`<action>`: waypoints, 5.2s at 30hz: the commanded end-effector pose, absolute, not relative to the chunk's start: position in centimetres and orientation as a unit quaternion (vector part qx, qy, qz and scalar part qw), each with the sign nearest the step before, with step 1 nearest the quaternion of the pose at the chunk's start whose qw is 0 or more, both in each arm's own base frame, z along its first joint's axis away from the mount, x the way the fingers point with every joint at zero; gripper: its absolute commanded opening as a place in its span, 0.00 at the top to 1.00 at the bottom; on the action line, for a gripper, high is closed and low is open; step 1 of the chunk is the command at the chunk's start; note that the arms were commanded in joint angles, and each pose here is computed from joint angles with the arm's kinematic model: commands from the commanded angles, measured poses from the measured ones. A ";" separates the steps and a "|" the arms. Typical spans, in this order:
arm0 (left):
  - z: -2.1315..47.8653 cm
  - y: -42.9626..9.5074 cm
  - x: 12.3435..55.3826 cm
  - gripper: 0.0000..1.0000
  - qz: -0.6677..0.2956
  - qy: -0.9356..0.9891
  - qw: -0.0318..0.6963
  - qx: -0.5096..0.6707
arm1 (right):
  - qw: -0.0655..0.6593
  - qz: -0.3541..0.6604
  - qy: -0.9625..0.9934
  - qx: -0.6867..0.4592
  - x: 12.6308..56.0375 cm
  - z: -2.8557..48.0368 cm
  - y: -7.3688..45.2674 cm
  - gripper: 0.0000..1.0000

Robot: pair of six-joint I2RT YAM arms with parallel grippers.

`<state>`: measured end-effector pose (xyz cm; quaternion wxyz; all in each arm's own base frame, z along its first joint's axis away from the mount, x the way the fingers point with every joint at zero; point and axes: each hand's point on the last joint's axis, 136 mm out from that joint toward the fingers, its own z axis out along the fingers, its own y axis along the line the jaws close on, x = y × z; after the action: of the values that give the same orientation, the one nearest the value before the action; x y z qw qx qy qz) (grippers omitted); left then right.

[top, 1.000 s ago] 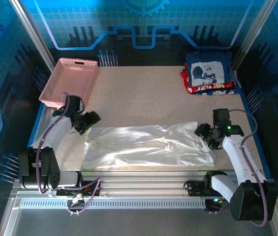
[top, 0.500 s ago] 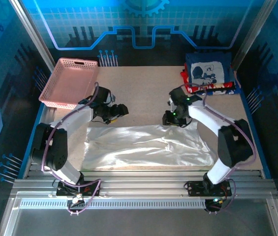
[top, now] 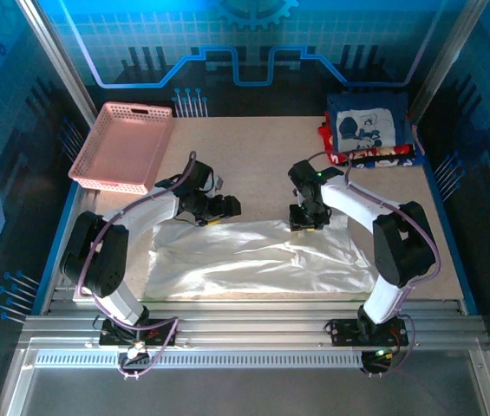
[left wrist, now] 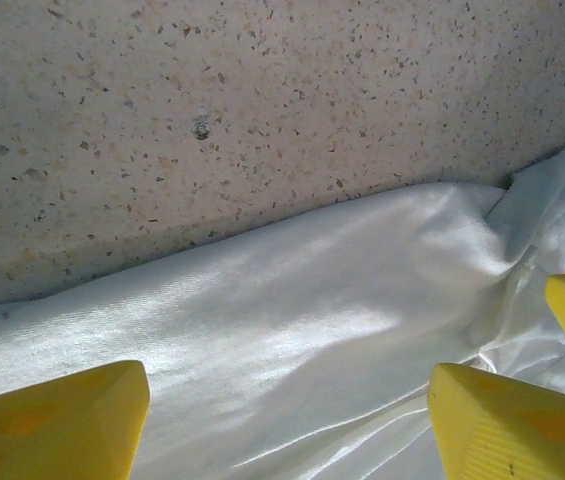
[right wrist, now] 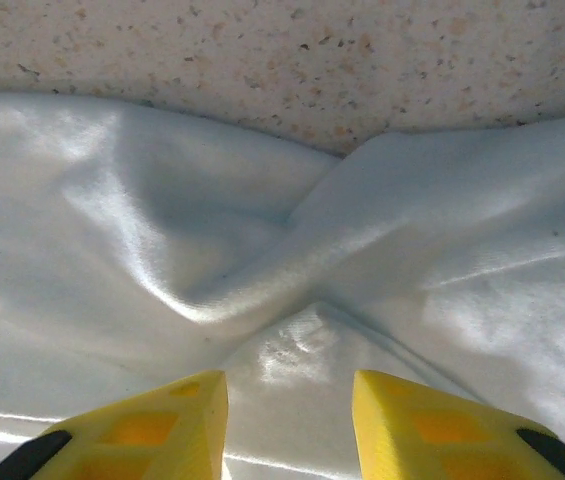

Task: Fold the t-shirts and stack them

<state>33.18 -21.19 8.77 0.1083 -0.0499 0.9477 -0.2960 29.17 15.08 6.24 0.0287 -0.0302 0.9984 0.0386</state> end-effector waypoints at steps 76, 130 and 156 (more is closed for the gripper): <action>4.4 -17.5 34.4 0.26 -0.238 0.963 0.083 -0.093 | -0.004 0.072 0.976 0.204 20.4 5.3 9.4 0.35; 10.2 -9.1 35.0 0.25 -0.205 0.951 0.138 -0.187 | 0.234 0.216 0.948 0.023 46.0 21.1 20.5 0.17; -0.1 -10.3 31.6 0.50 -0.186 0.949 -0.009 -0.253 | 0.032 0.069 0.974 0.212 48.0 -1.2 19.3 0.69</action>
<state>33.02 -9.28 1.85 0.0312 -0.2403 0.9527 -0.1833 46.87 22.39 2.02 0.0499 0.1673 0.9786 0.1085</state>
